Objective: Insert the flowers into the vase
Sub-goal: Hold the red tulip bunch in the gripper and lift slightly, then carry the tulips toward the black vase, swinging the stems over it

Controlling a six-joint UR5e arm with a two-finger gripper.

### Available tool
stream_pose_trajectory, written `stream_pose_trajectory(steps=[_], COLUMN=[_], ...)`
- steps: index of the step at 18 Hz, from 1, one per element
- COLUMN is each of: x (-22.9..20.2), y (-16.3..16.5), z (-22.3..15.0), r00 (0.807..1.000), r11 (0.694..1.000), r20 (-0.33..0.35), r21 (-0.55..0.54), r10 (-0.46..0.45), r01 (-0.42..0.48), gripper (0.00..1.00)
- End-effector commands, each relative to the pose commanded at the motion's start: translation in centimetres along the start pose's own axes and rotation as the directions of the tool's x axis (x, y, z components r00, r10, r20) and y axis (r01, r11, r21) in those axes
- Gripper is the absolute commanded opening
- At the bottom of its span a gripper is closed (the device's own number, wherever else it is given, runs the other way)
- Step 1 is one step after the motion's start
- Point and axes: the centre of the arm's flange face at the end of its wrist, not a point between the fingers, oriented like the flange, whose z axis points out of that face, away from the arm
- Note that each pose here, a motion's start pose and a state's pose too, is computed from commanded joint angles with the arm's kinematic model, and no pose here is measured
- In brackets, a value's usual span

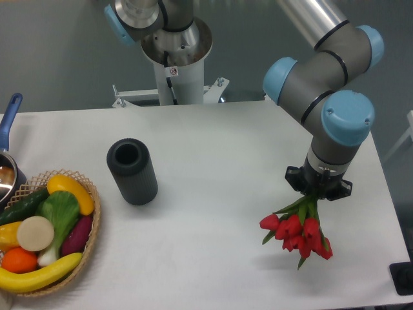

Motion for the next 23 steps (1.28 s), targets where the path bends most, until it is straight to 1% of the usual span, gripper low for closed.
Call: stream_pose_trajectory(steps=[9,12,14,16,18,19,20,21,23], x=[0.1,-0.2,-0.4,-0.4,0.2,0.4,0.8,1.2,2.0], y=[0.0,0.3,-0.2,-0.4,-0.4,-0.6,-0.9,-1.3,-1.9], z=[0.1,-0.5,-1.1,-0.9,-0.1,-0.2,-0.3,-0.3,-0.1], r00=[1.0,1.0,0.998,0.998,0.997,0.995,0.993,0.991,0.986], r11=[1.0,1.0,0.995,0.993,0.988,0.981,0.971,0.96,0.945], r20=[-0.005,0.002,0.031,0.044,0.067,0.089,0.105,0.113,0.115], r21=[0.004,0.023,0.085,0.112,0.152,0.194,0.239,0.279,0.317], r10=[-0.006,-0.021,-0.046,-0.049,-0.047,-0.047,-0.048,-0.065,-0.122], r01=[0.006,0.021,0.043,0.044,0.036,0.029,0.021,0.032,0.08], gripper=[0.1,0.1,0.1,0.1,0.12,0.18,0.19,0.19,0.18])
